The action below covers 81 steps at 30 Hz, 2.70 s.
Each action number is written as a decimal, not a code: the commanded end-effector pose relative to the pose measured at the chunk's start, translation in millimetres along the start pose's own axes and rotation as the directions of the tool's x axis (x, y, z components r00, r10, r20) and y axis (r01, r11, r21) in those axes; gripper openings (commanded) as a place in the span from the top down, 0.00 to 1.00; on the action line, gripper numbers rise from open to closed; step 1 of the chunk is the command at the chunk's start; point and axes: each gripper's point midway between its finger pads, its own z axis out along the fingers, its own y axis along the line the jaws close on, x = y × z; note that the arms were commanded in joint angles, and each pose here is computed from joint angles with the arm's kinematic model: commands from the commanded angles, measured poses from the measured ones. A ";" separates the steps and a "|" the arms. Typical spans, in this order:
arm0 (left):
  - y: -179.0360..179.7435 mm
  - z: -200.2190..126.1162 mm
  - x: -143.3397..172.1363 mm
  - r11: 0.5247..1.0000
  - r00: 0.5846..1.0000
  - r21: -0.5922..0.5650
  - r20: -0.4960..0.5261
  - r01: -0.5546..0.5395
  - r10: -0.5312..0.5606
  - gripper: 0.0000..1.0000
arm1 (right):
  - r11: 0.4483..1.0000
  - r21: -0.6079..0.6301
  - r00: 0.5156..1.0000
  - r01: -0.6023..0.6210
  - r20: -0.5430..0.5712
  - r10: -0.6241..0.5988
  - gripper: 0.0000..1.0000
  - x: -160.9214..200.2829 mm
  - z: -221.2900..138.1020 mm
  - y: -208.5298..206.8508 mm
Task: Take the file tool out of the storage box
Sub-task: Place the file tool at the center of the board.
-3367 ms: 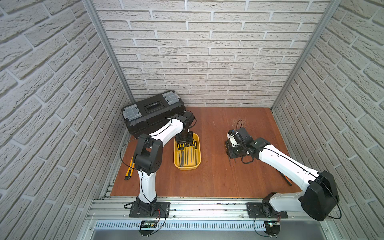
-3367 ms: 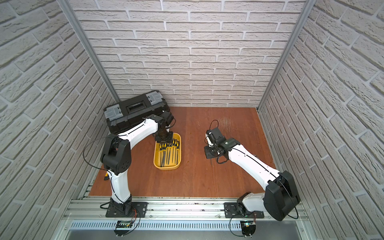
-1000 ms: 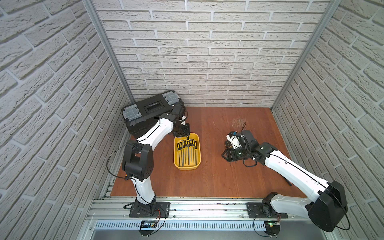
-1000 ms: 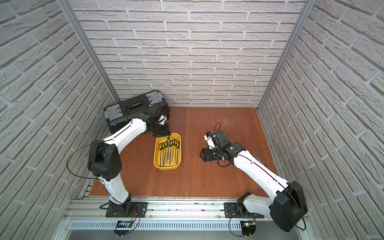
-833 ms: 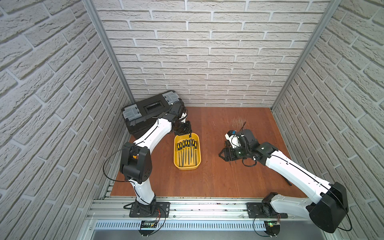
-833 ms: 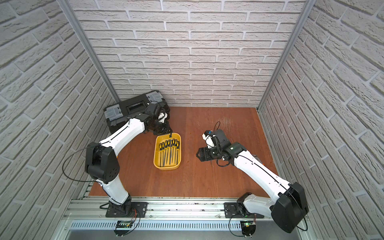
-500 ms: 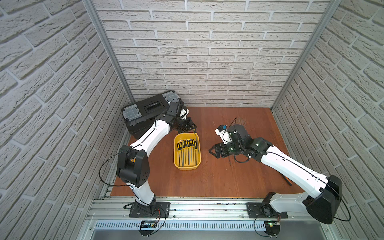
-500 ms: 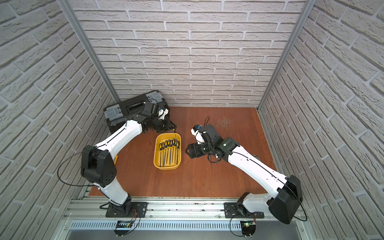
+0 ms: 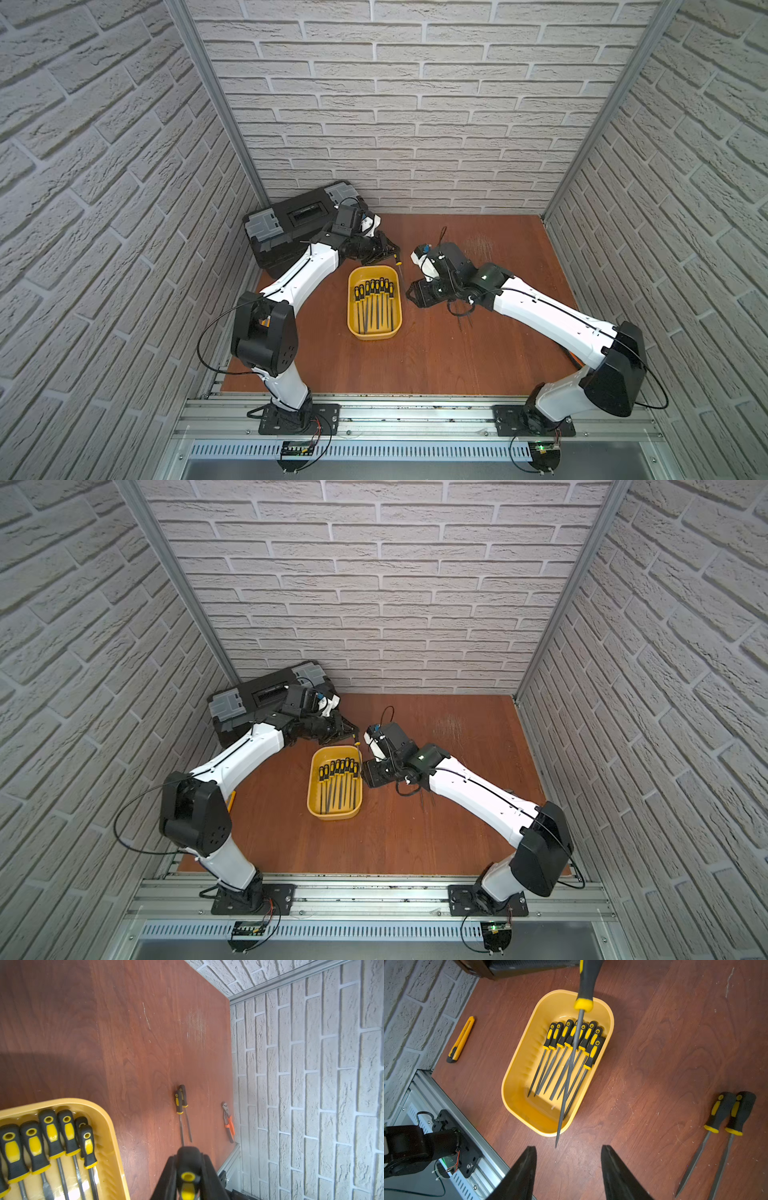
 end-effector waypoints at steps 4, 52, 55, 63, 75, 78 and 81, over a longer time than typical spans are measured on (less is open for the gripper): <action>-24.8 -16.9 -4.6 0.996 0.998 0.077 0.043 -0.040 0.037 0.87 | 1.000 0.008 1.000 0.025 0.015 -0.025 0.53 -16.2 15.2 5.4; -17.8 -23.1 -1.8 0.998 0.998 0.032 0.048 -0.048 0.047 0.57 | 0.999 -0.007 0.999 0.050 0.002 -0.050 0.97 -30.2 27.9 13.0; -16.5 -23.2 -3.4 0.999 0.998 0.028 0.049 -0.046 0.044 0.41 | 0.998 -0.001 0.998 0.055 0.006 -0.055 0.97 -30.1 25.7 12.2; -14.2 -33.7 -9.9 0.997 0.996 -0.029 0.058 -0.071 0.072 0.12 | 0.994 0.110 1.000 0.025 -0.022 -0.022 0.97 -14.8 21.0 -19.7; 2.8 -53.4 -15.3 0.994 0.994 -0.075 0.076 -0.078 0.083 0.02 | 0.916 0.396 0.989 -0.064 -0.099 0.112 0.97 41.6 2.2 -98.2; 5.1 -54.6 -13.5 0.994 0.994 -0.079 0.073 -0.078 0.084 0.02 | 0.897 0.431 0.982 -0.097 -0.105 0.156 0.97 52.4 6.7 -111.4; 8.0 -54.4 -10.9 0.994 0.995 -0.086 0.066 -0.074 0.079 0.01 | 0.882 0.455 0.975 -0.121 -0.112 0.191 0.97 61.2 14.0 -122.0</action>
